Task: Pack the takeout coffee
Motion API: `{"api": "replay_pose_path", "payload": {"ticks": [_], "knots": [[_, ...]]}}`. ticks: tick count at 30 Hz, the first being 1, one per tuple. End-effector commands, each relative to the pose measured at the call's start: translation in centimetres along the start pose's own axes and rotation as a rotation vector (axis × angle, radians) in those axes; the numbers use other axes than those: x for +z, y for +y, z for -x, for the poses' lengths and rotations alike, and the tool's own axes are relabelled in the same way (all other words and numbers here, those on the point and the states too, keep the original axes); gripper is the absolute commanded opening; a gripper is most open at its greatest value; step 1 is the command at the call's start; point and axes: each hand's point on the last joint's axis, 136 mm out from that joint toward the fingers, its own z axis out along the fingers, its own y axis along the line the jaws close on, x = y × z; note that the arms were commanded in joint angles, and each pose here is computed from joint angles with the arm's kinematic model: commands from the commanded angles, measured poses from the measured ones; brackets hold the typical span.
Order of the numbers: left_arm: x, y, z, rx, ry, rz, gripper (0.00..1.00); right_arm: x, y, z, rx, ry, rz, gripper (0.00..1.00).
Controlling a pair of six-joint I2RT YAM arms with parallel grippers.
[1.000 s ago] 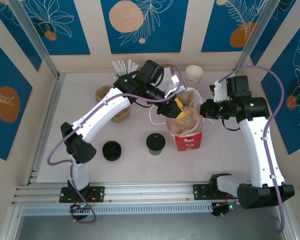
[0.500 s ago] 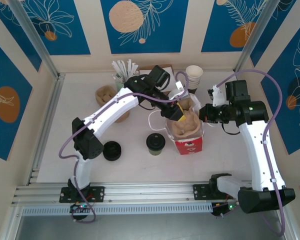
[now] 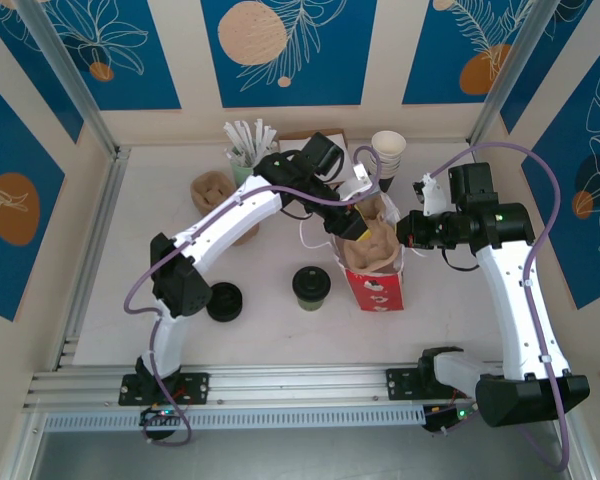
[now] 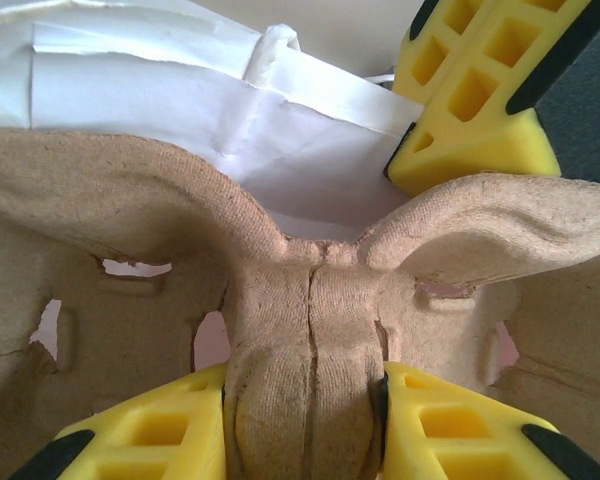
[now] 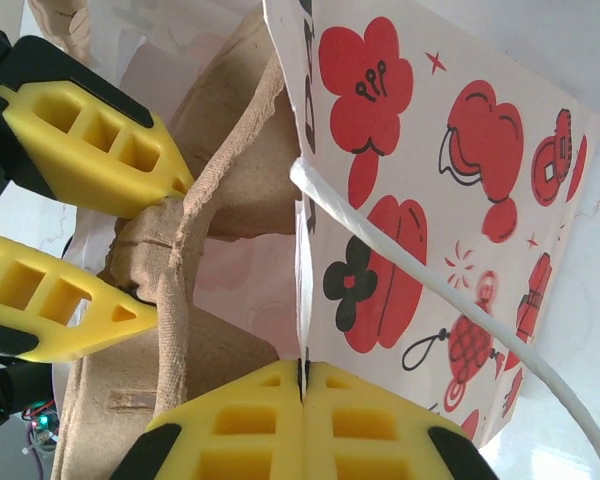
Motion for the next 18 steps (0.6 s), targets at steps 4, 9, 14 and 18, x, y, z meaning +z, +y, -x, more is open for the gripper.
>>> {"api": "replay_pose_path", "payload": {"ticks": [4,9,14,18], "knots": [[1.0,0.8,-0.2,0.098,0.044,0.1,0.31,-0.2,0.6,-0.3,0.001,0.024,0.025,0.0],[1.7,0.2,-0.6,0.142,0.07,0.103,0.31,-0.6,0.4,0.3,0.038,0.002,0.019,0.0],[2.1,-0.2,-1.0,0.173,0.094,0.112,0.31,-0.9,-0.8,1.0,0.111,-0.016,-0.037,0.0],[2.3,0.1,-1.1,0.172,0.098,0.13,0.31,-0.9,-1.4,1.3,0.143,-0.016,-0.061,0.0]]}}
